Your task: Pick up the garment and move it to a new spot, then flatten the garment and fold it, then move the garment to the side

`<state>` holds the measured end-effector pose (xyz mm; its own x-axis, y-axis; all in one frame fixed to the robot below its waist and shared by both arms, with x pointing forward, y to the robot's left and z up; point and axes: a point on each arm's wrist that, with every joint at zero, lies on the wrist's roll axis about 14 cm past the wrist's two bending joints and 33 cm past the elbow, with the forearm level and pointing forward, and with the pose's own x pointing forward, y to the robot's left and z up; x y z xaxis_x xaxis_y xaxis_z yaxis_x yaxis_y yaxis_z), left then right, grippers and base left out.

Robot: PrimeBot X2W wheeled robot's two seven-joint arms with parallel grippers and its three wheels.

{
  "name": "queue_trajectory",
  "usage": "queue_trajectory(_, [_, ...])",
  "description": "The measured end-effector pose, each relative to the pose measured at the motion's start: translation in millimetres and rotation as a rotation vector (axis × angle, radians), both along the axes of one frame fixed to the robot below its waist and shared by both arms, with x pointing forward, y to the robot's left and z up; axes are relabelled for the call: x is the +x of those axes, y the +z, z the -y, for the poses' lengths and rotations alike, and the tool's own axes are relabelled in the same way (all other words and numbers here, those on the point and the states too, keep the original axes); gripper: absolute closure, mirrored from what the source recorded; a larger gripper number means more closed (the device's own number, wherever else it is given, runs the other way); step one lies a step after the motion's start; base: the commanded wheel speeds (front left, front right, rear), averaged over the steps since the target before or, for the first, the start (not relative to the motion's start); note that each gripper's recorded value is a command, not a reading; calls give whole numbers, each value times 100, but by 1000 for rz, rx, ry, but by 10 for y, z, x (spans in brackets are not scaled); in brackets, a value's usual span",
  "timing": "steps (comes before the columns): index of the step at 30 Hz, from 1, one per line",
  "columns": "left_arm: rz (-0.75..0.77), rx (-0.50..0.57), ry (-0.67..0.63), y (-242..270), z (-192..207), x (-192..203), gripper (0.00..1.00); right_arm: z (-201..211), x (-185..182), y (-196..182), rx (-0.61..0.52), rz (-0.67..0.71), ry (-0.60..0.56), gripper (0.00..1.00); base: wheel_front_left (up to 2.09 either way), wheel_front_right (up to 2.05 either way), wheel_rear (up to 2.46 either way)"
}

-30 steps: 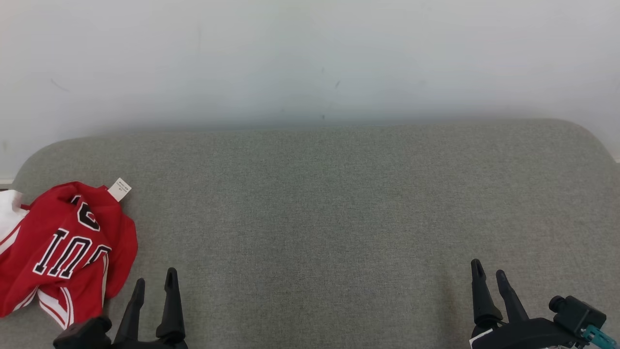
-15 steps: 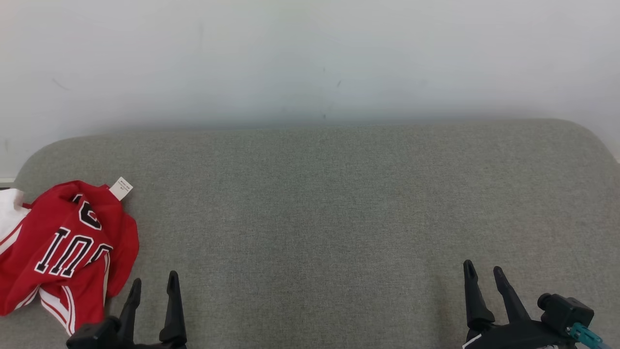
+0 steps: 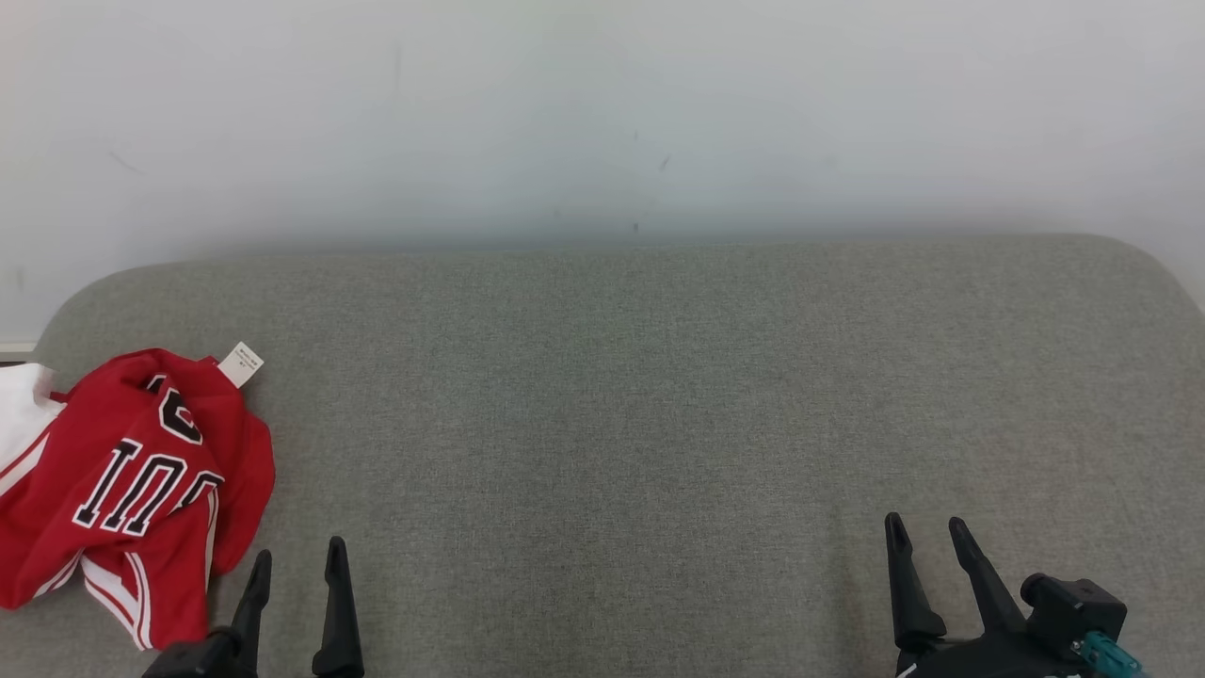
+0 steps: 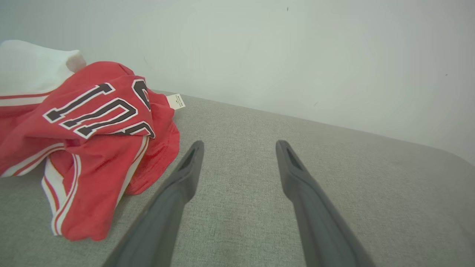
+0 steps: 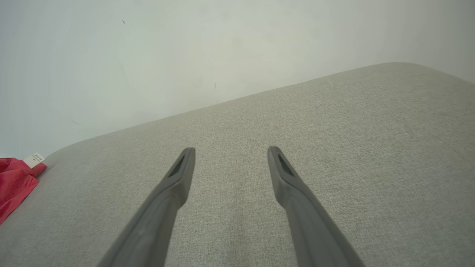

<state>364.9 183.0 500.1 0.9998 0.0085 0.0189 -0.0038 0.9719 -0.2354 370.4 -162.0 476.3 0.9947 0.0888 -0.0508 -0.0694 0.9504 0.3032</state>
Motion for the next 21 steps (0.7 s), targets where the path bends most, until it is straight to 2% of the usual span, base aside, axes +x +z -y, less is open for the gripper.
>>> queue_trajectory(5, [13,-4,1,13,-1,-4,0,-24,-8,-14,-45,2,14,0,0,0,0])
queue_trajectory(21, [54,105,-10,75,6,-10,0,-95,-26,-27,-167,23,54,0,0,0,0])
